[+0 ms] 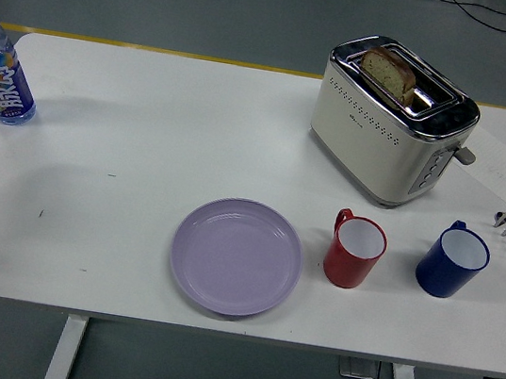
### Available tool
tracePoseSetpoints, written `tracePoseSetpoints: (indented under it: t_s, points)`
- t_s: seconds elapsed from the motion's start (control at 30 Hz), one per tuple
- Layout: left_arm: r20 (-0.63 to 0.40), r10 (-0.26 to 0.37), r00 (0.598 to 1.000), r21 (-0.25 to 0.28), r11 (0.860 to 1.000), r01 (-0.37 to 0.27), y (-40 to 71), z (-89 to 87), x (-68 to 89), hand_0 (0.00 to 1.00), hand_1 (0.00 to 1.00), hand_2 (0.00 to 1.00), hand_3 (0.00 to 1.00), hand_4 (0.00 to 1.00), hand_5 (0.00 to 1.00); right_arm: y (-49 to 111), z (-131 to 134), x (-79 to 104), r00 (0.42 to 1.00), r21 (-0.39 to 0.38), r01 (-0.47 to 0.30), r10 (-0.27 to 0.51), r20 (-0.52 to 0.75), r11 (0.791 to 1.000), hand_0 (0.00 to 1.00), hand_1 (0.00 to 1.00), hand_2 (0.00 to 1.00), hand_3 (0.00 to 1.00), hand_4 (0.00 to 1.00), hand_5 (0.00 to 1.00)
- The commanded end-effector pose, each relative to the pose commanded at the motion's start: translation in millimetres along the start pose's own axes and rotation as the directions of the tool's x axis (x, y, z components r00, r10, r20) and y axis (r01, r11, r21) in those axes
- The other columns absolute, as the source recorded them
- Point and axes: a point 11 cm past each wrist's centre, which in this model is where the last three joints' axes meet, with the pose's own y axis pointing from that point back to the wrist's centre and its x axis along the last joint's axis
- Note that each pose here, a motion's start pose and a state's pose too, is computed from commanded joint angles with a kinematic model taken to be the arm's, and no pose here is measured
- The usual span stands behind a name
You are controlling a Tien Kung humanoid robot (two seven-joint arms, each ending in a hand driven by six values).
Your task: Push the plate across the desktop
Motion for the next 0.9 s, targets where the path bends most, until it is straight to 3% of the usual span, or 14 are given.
tracePoseSetpoints:
  t_s: [0.9]
  points:
    - [-0.018,0.061,0.998,-0.011,0.998,-0.062,4.1,-1.0,11.6,0.763,0.77,0.76,0.723,0.555,0.998,1.3,-9.2,4.7,1.0,0.024,-0.007,0.007,0.008,1.0,0.636,0.59,0.653,0.73,0.445,0.512]
